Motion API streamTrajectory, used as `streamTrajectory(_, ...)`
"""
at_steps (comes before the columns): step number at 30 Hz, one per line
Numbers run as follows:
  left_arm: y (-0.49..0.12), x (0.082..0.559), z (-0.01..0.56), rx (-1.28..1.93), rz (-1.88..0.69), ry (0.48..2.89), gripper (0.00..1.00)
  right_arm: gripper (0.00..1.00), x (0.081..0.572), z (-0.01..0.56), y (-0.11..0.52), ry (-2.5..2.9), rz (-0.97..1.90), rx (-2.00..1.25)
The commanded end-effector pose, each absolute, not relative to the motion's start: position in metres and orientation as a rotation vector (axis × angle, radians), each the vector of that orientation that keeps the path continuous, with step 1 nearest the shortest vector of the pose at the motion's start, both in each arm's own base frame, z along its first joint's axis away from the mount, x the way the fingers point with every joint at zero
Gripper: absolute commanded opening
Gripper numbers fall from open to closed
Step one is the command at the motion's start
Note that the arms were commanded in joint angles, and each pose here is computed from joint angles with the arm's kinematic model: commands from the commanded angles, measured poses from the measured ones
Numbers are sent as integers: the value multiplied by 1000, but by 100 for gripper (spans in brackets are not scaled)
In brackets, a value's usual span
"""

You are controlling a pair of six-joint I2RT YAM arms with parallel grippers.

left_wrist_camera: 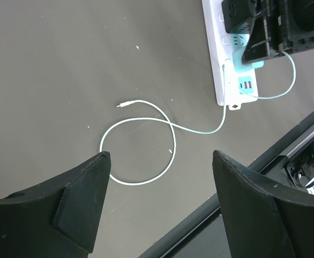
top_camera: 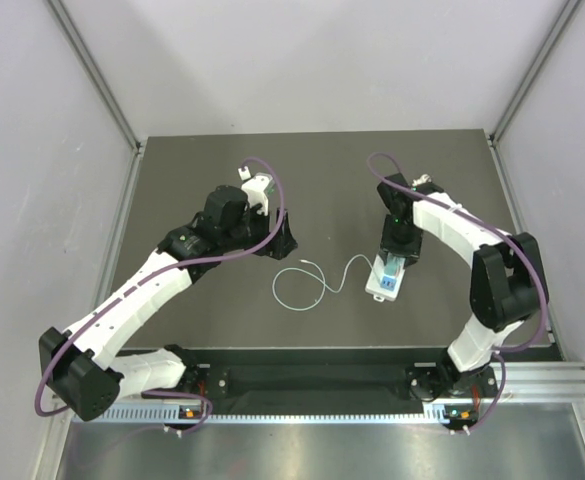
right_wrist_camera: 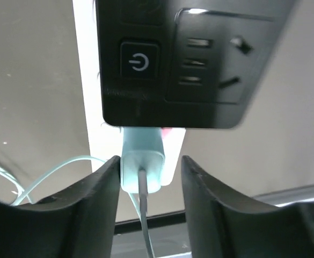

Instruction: Insert the plug

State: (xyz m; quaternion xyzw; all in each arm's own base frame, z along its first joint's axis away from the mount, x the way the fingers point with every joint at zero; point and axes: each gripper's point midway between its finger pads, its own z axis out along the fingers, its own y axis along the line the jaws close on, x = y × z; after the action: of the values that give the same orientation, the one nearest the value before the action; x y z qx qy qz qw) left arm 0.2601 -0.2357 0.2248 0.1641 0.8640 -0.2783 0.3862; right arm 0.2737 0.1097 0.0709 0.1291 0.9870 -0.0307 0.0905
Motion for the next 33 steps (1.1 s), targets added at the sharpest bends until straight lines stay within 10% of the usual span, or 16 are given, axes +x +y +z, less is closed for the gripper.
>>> streamTrajectory(1,-238,263,233,437,-711,2156,81,48,285,111,89,2838,-178,341)
streamTrajectory(13,-257,257,262,451,-845,2108,82,61,262,214,104,2532,238,183)
streamTrajectory(21,-271,237,322,508,-1042,1917,86,99,227,258,92,2185,411,201)
streamTrajectory(33,-254,212,341,519,-1060,1814,98,100,180,287,63,1865,446,174)
